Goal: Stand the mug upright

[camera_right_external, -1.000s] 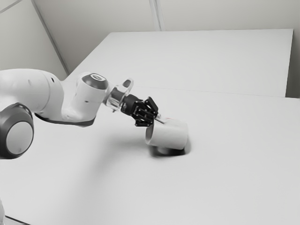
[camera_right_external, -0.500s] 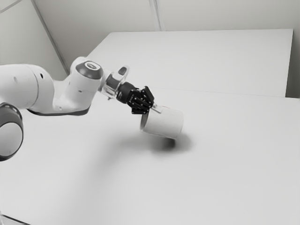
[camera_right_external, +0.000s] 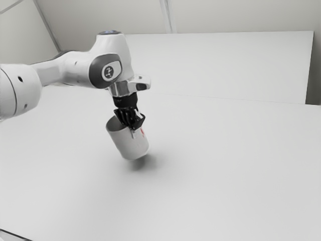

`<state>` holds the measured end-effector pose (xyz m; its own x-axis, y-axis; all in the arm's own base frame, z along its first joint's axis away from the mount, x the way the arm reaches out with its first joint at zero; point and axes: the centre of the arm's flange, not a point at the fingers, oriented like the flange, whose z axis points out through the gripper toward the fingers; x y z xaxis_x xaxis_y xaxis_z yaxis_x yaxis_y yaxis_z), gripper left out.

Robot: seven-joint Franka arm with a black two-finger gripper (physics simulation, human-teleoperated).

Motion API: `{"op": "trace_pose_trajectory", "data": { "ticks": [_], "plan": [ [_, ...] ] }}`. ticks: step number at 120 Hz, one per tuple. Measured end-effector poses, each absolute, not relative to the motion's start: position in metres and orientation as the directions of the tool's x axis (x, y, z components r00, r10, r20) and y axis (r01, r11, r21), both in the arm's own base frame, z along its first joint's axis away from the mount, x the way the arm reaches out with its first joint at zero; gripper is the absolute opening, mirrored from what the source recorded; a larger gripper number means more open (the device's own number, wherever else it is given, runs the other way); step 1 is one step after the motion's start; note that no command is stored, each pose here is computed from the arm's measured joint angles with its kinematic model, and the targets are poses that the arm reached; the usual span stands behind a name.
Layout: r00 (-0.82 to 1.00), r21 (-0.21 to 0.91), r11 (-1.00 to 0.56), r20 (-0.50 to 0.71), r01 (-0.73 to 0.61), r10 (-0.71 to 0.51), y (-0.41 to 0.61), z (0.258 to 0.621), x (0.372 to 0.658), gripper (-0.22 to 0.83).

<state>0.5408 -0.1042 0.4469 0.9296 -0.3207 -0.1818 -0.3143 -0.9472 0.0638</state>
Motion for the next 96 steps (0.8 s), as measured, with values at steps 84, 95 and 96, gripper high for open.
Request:
{"op": "trace_pose_trajectory", "data": {
  "ticks": [84,95,96],
  "plan": [
    [0.963,-0.107,-0.985,-0.251,-0.132,-0.102,-0.128,0.386,0.575,-0.17],
    [0.971,-0.105,-0.988,-0.224,-0.11,-0.084,-0.128,0.378,0.581,-0.17],
    [0.972,-0.105,-0.989,-0.222,-0.108,-0.083,-0.128,0.377,0.582,-0.17]
  ]
}}
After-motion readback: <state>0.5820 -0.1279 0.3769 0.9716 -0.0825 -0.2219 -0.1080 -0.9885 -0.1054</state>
